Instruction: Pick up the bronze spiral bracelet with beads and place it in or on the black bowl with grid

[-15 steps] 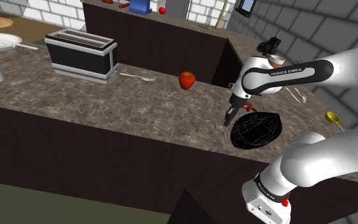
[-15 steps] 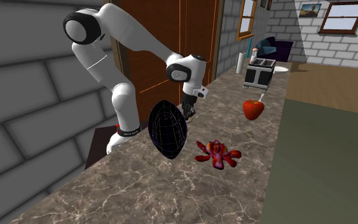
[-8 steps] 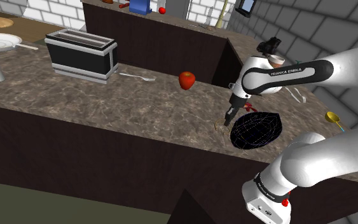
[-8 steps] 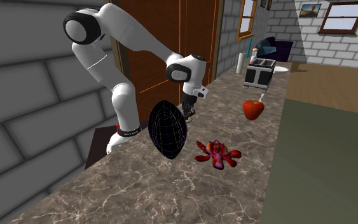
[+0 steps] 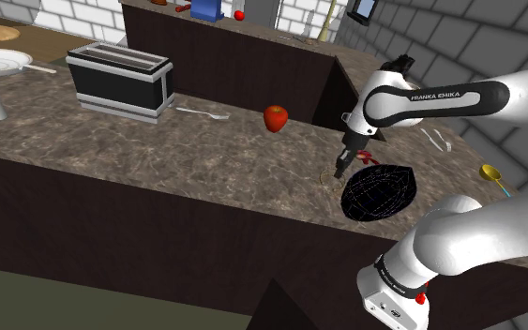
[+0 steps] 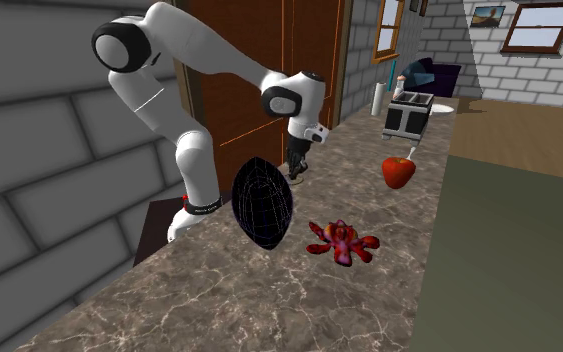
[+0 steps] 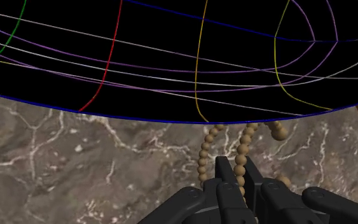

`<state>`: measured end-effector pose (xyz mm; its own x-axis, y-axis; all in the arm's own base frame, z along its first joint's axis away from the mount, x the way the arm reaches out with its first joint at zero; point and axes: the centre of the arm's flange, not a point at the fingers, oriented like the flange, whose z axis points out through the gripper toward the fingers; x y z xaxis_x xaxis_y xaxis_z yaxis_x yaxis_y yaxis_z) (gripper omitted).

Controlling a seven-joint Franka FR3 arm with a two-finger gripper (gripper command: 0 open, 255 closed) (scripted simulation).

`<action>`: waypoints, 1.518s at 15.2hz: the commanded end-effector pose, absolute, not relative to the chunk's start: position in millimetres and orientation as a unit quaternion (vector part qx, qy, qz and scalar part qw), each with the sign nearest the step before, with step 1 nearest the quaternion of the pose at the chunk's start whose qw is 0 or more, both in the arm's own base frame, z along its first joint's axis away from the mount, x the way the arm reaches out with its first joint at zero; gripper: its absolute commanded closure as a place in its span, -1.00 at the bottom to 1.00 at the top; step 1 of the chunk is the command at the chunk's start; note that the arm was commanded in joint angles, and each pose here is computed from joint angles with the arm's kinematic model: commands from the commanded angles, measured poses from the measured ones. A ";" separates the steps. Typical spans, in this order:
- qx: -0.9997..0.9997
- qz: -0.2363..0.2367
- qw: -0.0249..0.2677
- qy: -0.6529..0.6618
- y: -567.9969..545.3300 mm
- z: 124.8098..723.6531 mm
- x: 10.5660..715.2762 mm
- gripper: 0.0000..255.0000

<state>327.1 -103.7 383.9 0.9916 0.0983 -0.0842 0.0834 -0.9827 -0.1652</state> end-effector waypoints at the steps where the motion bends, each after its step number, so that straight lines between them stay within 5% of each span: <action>1: -0.995 0.046 0.081 -0.046 -103.9 394.7 326.3 1.00; 23: -0.995 0.046 0.081 -0.046 -103.9 510.9 326.3 1.00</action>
<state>326.8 -103.1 505.2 0.9915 0.0984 -0.0846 0.0834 -0.9827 -0.1653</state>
